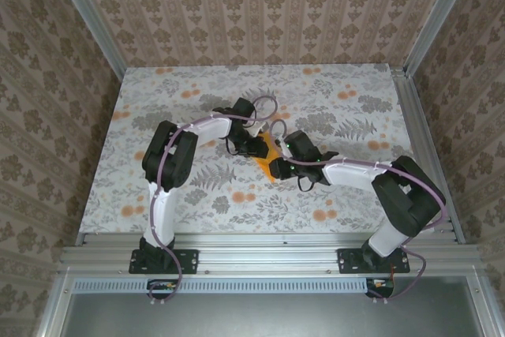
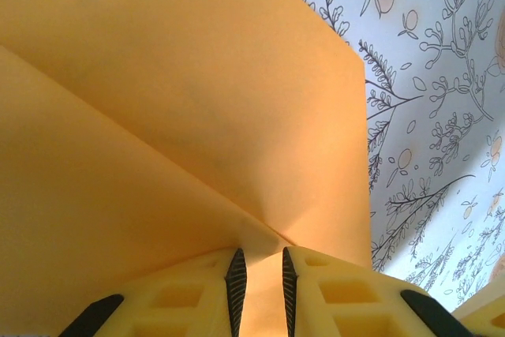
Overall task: Fold a paper plane with a square sheet of paper (pick it up from the middle)
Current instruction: Fourth fold the wing at the center of the table.
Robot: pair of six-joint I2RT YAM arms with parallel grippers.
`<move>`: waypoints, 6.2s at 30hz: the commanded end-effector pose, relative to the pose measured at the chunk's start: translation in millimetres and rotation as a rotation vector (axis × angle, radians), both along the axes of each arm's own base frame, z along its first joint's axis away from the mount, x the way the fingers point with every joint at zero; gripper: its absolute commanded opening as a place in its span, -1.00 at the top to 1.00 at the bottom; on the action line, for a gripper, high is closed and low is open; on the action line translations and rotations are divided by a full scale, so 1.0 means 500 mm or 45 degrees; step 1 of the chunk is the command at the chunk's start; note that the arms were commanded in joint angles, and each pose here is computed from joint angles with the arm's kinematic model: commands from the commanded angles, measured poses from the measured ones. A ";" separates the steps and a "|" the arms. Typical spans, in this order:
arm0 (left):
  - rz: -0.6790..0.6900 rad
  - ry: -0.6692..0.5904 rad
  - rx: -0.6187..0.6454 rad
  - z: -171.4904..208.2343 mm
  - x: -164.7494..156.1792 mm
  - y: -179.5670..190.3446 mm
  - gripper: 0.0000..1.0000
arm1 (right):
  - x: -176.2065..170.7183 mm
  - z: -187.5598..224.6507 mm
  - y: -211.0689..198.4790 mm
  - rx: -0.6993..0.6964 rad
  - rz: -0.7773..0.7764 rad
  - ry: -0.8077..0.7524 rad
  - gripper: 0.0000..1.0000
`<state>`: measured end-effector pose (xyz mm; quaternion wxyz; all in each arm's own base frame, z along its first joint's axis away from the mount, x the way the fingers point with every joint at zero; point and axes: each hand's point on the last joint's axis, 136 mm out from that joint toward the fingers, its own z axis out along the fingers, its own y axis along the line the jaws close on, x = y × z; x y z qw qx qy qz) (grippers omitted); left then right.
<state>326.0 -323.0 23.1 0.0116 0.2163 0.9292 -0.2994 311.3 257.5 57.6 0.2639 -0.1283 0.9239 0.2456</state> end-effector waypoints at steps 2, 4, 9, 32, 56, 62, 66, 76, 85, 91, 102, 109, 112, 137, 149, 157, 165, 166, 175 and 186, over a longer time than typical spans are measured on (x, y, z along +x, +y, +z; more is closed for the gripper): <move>-0.001 0.040 0.099 -0.053 -0.015 0.038 0.52 | 0.010 0.001 0.018 0.201 -0.072 0.137 0.47; 0.007 0.045 0.092 -0.053 -0.015 0.041 0.52 | 0.019 -0.011 0.010 0.232 -0.118 0.180 0.49; 0.013 0.049 0.082 -0.052 -0.015 0.041 0.53 | 0.031 -0.025 0.018 0.279 -0.146 0.248 0.54; 0.025 0.079 0.100 -0.071 -0.022 0.053 0.54 | 0.027 -0.059 0.055 0.403 -0.102 0.367 0.62; 0.030 0.095 0.096 -0.079 -0.025 0.067 0.54 | 0.066 -0.042 0.034 0.507 -0.183 0.335 0.69; 0.031 0.099 0.097 -0.079 -0.024 0.070 0.54 | 0.076 -0.025 0.027 0.568 -0.197 0.324 0.68; 0.033 0.102 0.093 -0.079 -0.022 0.068 0.54 | 0.081 -0.029 0.022 0.571 -0.212 0.344 0.69; 0.036 0.111 0.099 -0.083 -0.021 0.070 0.54 | 0.063 -0.066 0.038 0.579 -0.198 0.433 0.69; 0.035 0.112 0.105 -0.084 -0.019 0.070 0.54 | 0.058 -0.067 0.056 0.635 -0.175 0.452 0.70; 0.039 0.125 0.109 -0.092 -0.023 0.071 0.54 | 0.044 -0.077 0.058 0.632 -0.170 0.475 0.70; 0.042 0.130 0.102 -0.095 -0.024 0.070 0.54 | 0.015 -0.104 0.069 0.574 -0.139 0.501 0.70; 0.044 0.126 0.076 -0.083 -0.019 0.064 0.53 | -0.001 -0.126 0.066 0.514 -0.129 0.515 0.70; 0.050 0.113 0.041 -0.063 -0.011 0.053 0.52 | -0.006 -0.137 0.059 0.487 -0.135 0.517 0.70; 0.430 -0.157 0.061 0.125 0.026 0.107 0.25 | -0.002 -0.145 0.057 0.454 -0.129 0.503 0.70; 0.601 -0.071 -0.154 0.067 0.025 0.073 0.25 | 0.000 -0.137 0.060 0.462 -0.120 0.498 0.70; 0.600 -0.054 -0.154 0.050 0.027 0.074 0.39 | -0.003 -0.138 0.060 0.459 -0.119 0.499 0.70; 0.597 -0.070 -0.026 0.030 0.013 0.106 0.36 | -0.005 -0.141 0.058 0.458 -0.121 0.499 0.70; 0.597 -0.068 -0.024 0.028 0.012 0.107 0.36 | -0.005 -0.141 0.058 0.459 -0.120 0.498 0.70; 0.584 -0.072 0.022 0.023 0.006 0.115 0.35 | -0.008 -0.144 0.056 0.458 -0.123 0.502 0.70; 0.589 -0.059 -0.122 0.040 0.013 0.085 0.33 | -0.012 -0.147 0.056 0.463 -0.121 0.509 0.70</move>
